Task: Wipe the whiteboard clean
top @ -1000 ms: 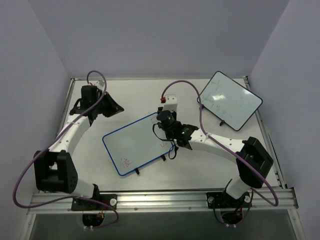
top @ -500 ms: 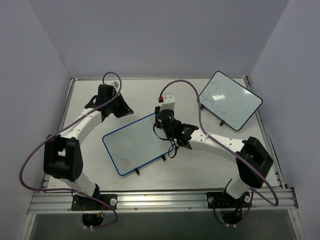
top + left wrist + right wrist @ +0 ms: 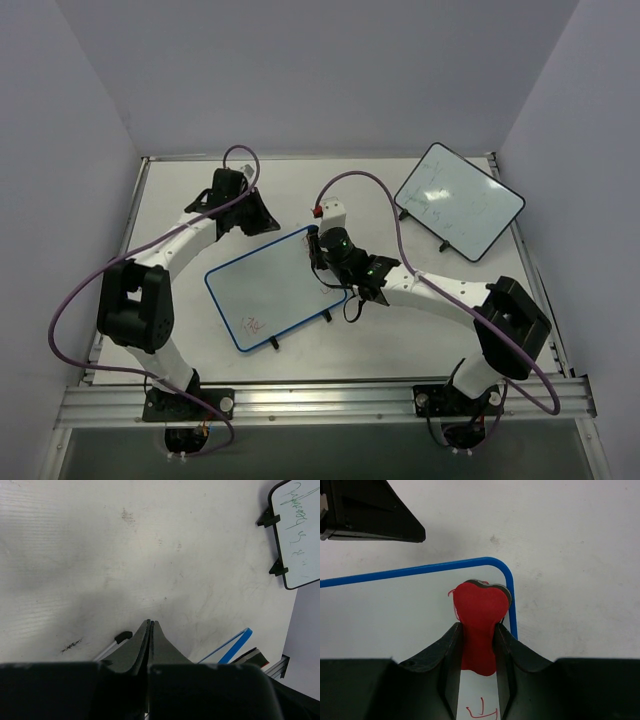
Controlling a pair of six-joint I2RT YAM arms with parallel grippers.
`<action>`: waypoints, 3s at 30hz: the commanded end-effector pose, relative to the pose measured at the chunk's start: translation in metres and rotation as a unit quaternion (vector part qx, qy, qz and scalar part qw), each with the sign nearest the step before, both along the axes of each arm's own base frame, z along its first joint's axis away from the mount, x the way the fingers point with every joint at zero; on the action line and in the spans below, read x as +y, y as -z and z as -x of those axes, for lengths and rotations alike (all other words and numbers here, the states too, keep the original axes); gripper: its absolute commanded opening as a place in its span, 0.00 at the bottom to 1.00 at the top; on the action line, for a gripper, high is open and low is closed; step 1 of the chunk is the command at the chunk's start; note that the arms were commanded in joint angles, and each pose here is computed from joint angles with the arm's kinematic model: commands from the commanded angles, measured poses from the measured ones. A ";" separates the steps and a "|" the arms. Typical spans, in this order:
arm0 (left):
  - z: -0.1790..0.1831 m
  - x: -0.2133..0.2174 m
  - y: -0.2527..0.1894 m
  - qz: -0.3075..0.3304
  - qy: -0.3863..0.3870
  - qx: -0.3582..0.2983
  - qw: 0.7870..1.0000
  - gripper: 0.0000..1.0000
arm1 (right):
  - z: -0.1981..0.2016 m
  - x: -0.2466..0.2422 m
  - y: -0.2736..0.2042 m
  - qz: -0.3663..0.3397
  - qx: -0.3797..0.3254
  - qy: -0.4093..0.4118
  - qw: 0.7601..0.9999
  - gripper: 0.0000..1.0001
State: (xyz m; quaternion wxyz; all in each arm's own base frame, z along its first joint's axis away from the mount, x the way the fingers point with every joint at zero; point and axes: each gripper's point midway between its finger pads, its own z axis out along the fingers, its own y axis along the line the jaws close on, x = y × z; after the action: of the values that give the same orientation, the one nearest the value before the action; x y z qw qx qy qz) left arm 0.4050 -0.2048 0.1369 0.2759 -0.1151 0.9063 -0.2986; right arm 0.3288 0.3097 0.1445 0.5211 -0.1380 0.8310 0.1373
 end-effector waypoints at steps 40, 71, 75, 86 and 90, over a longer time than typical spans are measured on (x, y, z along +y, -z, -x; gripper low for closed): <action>-0.008 -0.037 -0.023 0.025 0.052 -0.047 0.997 0.02 | -0.006 0.010 -0.009 0.017 -0.001 0.024 1.000 0.00; -0.004 -0.042 -0.025 0.024 0.059 -0.051 0.997 0.02 | 0.022 0.044 0.008 0.015 0.021 -0.016 1.000 0.00; -0.004 -0.042 -0.025 0.024 0.060 -0.052 0.997 0.02 | 0.017 0.032 0.008 0.021 0.017 0.000 1.000 0.00; -0.004 -0.044 -0.028 0.028 0.062 -0.056 0.996 0.02 | 0.000 -0.019 0.002 0.037 0.009 0.056 0.998 0.00; -0.004 -0.044 -0.027 0.029 0.062 -0.056 0.996 0.02 | -0.002 -0.030 0.003 0.048 0.007 0.069 0.996 0.00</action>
State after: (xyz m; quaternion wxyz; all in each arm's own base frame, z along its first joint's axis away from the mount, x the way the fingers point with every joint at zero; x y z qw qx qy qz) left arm 0.3978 -0.2400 0.1393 0.2706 -0.0703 0.9027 -0.3269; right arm 0.3282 0.2986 0.1311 0.5017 -0.1196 0.8520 0.0897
